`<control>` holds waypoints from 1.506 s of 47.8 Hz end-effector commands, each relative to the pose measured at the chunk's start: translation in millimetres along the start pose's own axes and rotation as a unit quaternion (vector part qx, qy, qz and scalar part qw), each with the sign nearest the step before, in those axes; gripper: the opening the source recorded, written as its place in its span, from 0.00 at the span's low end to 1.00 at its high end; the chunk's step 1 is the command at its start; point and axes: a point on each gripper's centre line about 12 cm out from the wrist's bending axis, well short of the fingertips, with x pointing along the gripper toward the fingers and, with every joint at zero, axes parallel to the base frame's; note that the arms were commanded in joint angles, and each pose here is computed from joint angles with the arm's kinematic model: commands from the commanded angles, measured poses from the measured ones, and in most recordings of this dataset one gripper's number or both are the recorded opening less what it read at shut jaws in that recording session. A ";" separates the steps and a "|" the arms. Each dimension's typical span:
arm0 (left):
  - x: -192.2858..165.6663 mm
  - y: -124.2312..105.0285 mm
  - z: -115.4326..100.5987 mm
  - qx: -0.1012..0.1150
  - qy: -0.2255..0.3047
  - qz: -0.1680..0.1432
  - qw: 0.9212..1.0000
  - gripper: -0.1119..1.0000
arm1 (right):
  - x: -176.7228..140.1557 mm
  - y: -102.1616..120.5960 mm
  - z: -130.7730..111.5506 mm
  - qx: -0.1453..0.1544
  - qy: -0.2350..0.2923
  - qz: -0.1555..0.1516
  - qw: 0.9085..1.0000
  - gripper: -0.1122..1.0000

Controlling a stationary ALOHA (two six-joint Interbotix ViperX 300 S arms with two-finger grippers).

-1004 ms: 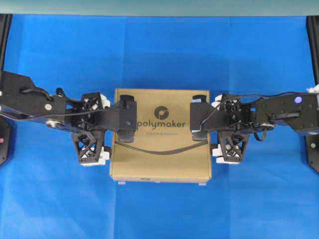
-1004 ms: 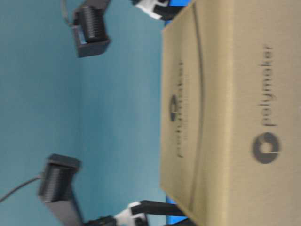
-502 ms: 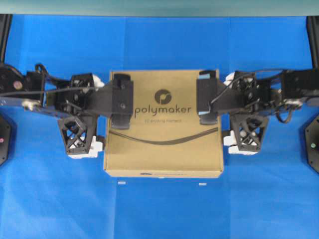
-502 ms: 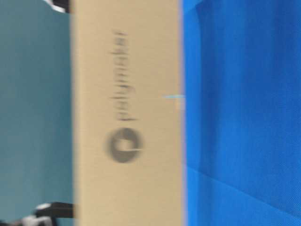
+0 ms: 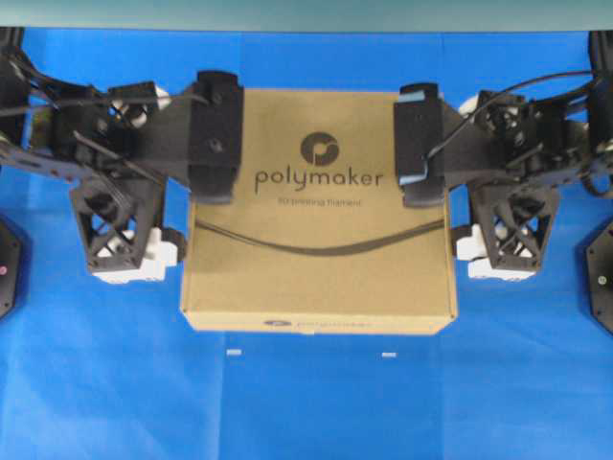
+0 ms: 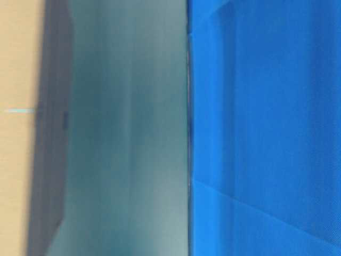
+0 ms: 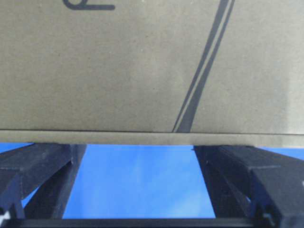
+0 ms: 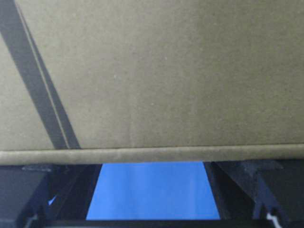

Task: Lift up the cardboard box by clamping it between your arms.
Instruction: 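Squeeze the box between both grippers and raise it upward, then hold the box lifted between both grippers, then lower the clamped box back down onto the table with both grippers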

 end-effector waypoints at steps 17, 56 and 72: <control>-23.0 12.0 26.1 -0.021 -0.046 0.012 0.999 0.89 | -31.2 2.4 29.5 0.010 -0.056 0.006 0.998 1.00; 15.3 12.1 5.7 -0.021 -0.025 0.012 0.999 0.89 | 13.5 0.3 13.1 0.008 -0.054 0.002 0.999 1.00; 74.3 7.0 -25.5 -0.013 -0.015 0.008 1.000 0.89 | 72.4 -0.4 -12.7 0.006 -0.047 0.000 0.999 1.00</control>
